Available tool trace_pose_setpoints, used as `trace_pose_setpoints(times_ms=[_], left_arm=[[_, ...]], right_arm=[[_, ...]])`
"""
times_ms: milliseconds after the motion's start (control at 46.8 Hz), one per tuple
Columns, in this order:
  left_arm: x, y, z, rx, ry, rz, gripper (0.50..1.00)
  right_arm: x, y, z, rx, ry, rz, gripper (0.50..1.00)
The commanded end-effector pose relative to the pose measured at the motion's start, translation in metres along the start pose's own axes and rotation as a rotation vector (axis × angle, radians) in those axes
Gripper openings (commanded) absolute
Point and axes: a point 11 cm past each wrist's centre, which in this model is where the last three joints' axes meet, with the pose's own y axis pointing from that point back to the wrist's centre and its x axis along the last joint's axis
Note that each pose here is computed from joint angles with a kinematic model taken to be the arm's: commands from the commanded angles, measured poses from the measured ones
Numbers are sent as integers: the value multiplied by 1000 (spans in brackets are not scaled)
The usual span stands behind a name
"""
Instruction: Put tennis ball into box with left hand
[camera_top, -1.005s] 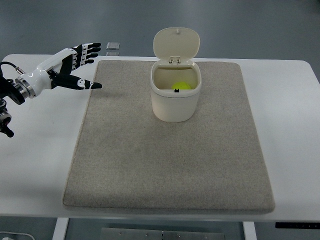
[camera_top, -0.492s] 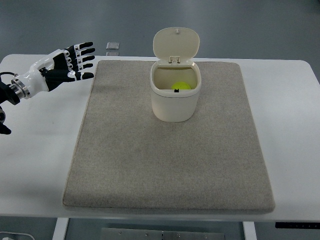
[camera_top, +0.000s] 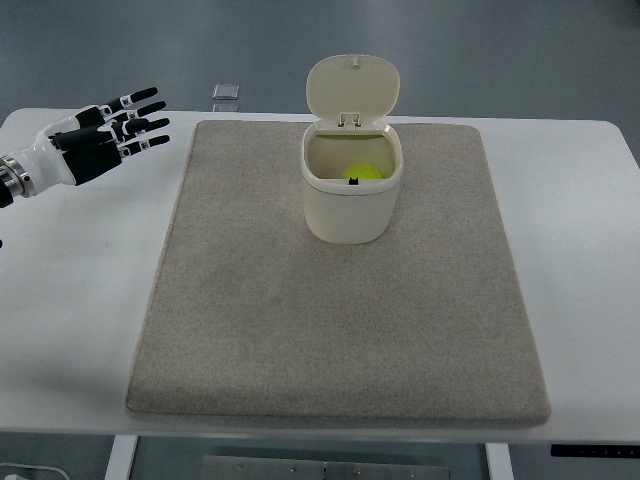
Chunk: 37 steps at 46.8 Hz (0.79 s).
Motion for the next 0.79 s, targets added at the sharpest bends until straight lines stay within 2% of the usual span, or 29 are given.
trace_pose_setpoints(times_ms=[0,192,770], left_arm=[[0,0,1,-4,11,-1,992],[1,1,1,-30,65,3,992],[3,3,-9,-16,81,10,992]], right_arm=[[0,0,0,1,2,0,938],[0,0,0,0,0,0,938],[0,0,0,0,0,-1,938]])
